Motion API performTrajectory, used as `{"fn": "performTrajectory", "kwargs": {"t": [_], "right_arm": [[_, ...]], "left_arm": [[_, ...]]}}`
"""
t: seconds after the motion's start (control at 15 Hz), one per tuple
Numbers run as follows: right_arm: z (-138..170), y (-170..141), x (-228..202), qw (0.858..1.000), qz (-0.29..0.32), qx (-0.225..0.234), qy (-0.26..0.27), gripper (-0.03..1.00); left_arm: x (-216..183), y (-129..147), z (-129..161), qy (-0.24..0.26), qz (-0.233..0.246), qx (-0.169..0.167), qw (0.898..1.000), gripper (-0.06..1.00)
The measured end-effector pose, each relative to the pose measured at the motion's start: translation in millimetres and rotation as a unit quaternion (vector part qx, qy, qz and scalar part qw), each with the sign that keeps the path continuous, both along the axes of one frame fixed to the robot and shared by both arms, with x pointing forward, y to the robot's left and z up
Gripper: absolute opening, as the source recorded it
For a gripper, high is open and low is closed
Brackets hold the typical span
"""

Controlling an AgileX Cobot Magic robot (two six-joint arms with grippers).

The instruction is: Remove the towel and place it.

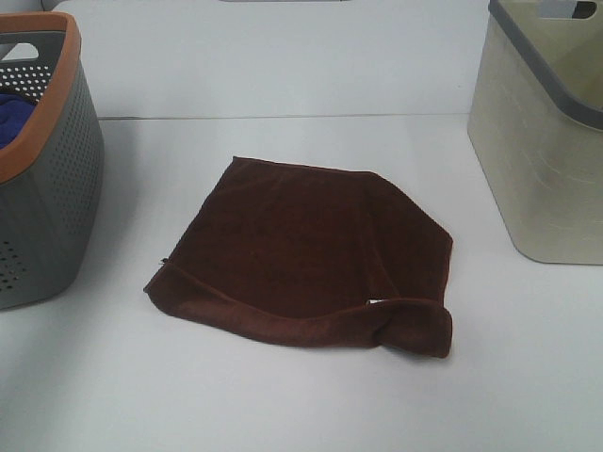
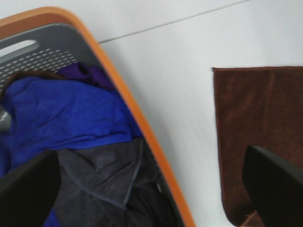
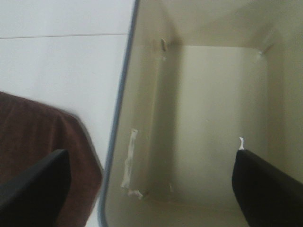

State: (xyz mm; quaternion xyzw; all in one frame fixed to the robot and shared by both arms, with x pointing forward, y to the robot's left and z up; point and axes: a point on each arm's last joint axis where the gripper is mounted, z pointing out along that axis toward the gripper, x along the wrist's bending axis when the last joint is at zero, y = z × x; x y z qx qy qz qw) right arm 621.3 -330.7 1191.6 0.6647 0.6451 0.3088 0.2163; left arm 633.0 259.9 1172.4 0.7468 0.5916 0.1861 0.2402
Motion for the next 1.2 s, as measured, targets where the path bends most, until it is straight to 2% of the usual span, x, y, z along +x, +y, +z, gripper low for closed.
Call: {"fn": "performTrajectory", "kwargs": {"t": [0.13, 0.2, 0.33, 0.47, 0.53, 0.67, 0.93, 1.0, 1.2], "right_arm": [[-6, -10, -24, 1.0, -0.004, -0.018, 0.02, 0.9], [-12, -7, -39, 0.999, -0.001, -0.019, 0.034, 0.9], [-10, -1, -79, 0.999, 0.0, -0.018, 0.038, 0.9], [-10, 7, -126, 0.999, 0.003, -0.021, 0.031, 0.9], [-10, 10, -139, 0.999, 0.006, -0.022, 0.028, 0.9], [-23, 19, -191, 0.999, 0.014, -0.026, 0.022, 0.9], [-71, 36, -245, 0.997, 0.048, -0.025, 0.05, 0.9], [-89, 41, -267, 0.997, 0.06, -0.026, 0.044, 0.9], [-101, 44, -311, 0.997, 0.057, -0.035, -0.026, 0.9]], "left_arm": [[-20, 28, 3, 0.008, 0.035, 0.001, 0.999, 0.99], [-36, 32, 3, 0.016, 0.04, 0.002, 0.999, 0.99], [-65, 33, 2, 0.028, 0.043, 0.002, 0.999, 0.99], [-126, 34, -4, 0.043, 0.06, -0.005, 0.997, 0.99], [-140, 34, -3, 0.036, 0.062, -0.005, 0.997, 0.99], [-197, 37, -9, -0.008, 0.082, 0.0, 0.997, 0.99], [-270, 47, -12, -0.077, 0.117, 0.031, 0.99, 0.99], [-289, 48, -11, -0.101, 0.123, 0.035, 0.987, 0.99], [-324, 48, -14, -0.148, 0.126, 0.029, 0.981, 0.99]]}}
